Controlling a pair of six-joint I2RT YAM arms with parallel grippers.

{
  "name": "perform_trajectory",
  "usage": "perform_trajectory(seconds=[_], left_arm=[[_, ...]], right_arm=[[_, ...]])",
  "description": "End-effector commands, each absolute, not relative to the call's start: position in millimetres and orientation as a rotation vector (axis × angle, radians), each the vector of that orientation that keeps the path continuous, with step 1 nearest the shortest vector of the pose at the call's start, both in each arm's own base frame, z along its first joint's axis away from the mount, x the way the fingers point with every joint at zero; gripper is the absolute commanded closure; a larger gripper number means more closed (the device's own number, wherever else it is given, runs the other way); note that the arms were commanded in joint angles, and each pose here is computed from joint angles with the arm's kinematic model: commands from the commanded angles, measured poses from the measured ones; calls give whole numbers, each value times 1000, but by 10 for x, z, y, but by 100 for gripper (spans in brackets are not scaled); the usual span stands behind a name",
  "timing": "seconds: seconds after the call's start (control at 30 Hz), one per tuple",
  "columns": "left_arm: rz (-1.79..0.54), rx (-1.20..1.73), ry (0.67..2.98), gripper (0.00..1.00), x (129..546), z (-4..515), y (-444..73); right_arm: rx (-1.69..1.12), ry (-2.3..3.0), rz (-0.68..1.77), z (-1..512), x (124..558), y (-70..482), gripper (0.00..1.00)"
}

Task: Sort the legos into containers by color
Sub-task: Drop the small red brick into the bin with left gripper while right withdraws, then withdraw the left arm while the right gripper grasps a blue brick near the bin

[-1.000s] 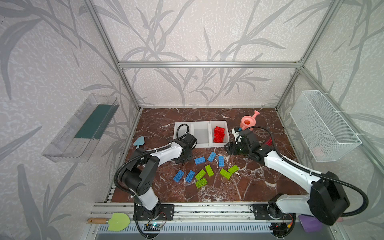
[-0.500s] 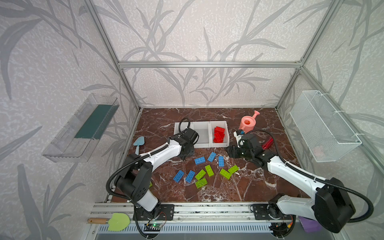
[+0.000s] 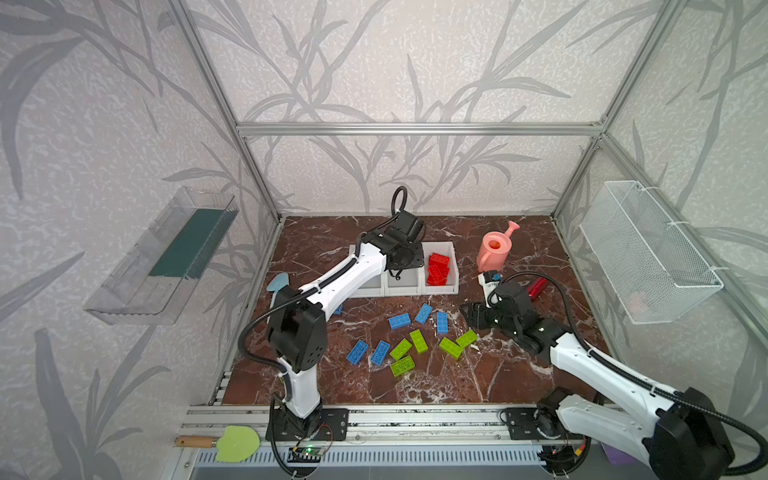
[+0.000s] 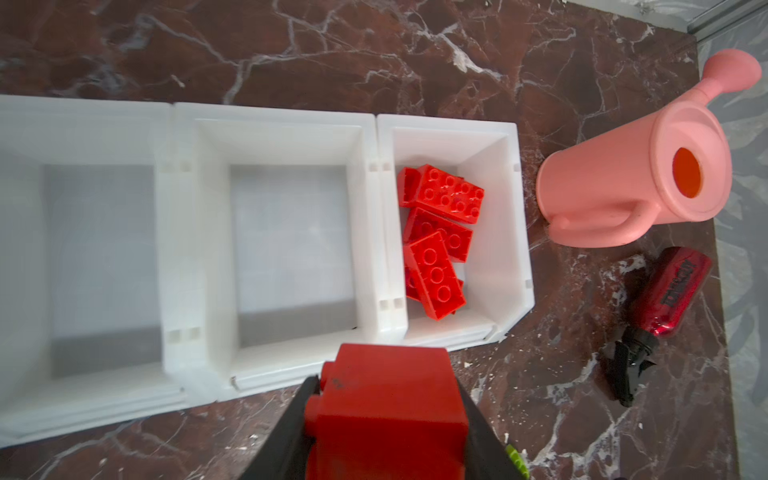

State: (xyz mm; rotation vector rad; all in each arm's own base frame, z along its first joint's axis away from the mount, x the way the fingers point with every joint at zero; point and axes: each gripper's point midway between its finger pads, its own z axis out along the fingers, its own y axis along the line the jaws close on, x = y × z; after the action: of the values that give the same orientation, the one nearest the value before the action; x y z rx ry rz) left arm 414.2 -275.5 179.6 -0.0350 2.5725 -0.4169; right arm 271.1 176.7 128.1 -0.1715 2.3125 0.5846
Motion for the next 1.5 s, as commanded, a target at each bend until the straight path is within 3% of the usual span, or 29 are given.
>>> perform_trajectory(seconds=[0.0, 0.6, 0.7, 0.87, 0.97, 1.23, 1.47], left_arm=[[-468, 49, 2619, 59, 4215, 1731, -3001], [-429, 94, 2680, 54, 4788, 1214, -3448], [-423, 96, 2672, 49, 4805, 1226, -3437], [-418, 107, 2657, 26, 4806, 1309, -3421], [-413, 107, 2642, 22, 4788, 1420, -3397], [-447, 61, 2542, 20, 4485, 1899, -3166], [-477, 26, 2487, 20, 3862, 2127, -2739]], right_arm=[[-178, 2338, 564, 1213, 2617, 1711, 32], [-162, 2372, 522, 1140, 2527, 1610, 31], [-167, 2383, 517, 1119, 2519, 1608, 29], [-176, 2410, 498, 1105, 2514, 1611, 26], [-180, 2434, 466, 1077, 2503, 1618, 25], [-211, 2492, 373, 990, 2470, 1791, 23], [-253, 2554, 274, 876, 2489, 2070, 24]])
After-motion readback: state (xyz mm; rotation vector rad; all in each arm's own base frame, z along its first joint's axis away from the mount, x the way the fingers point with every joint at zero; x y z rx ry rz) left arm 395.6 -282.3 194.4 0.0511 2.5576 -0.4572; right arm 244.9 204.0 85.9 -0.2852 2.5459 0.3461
